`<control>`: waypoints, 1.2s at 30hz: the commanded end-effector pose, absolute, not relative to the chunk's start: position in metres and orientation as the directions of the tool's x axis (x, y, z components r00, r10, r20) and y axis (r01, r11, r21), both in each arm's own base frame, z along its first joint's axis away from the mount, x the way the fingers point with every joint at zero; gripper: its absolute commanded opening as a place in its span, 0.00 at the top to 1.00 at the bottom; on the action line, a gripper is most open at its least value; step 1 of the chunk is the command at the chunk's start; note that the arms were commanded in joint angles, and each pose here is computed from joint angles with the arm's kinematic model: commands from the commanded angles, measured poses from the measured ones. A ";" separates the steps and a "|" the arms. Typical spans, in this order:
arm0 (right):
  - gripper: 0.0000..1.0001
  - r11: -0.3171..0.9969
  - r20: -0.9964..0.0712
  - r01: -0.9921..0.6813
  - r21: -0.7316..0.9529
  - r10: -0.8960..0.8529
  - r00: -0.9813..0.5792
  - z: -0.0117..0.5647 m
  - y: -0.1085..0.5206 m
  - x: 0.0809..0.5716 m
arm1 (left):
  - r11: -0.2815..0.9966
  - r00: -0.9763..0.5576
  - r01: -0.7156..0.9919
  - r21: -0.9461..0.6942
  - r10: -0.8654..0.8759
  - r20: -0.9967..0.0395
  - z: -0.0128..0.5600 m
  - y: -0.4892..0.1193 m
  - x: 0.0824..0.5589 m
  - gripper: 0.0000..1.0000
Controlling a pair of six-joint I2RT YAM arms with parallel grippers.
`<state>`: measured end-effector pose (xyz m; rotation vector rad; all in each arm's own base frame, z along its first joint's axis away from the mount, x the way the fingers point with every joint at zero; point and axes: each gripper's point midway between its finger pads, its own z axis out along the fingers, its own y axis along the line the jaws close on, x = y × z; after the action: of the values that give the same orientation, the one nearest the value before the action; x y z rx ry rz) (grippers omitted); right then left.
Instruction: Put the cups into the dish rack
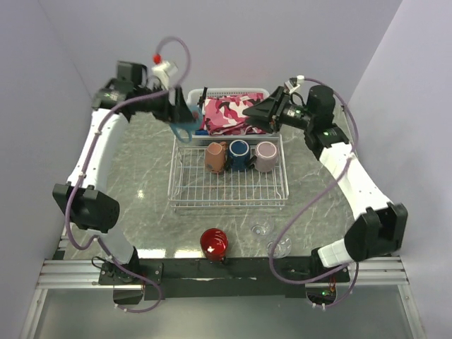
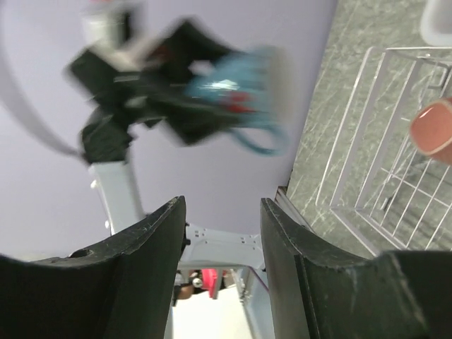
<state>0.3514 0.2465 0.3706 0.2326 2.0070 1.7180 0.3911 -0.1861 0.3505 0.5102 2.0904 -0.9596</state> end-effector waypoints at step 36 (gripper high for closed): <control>0.50 0.269 -0.330 -0.220 0.938 0.491 -0.806 0.366 0.191 0.275 | 0.862 -0.698 0.506 -0.043 0.379 -0.608 0.153 -0.196 0.414 0.99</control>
<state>0.2792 0.1924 0.3561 0.2958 1.9972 1.5846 0.3929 -0.1905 0.1493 0.6539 2.5028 -0.3106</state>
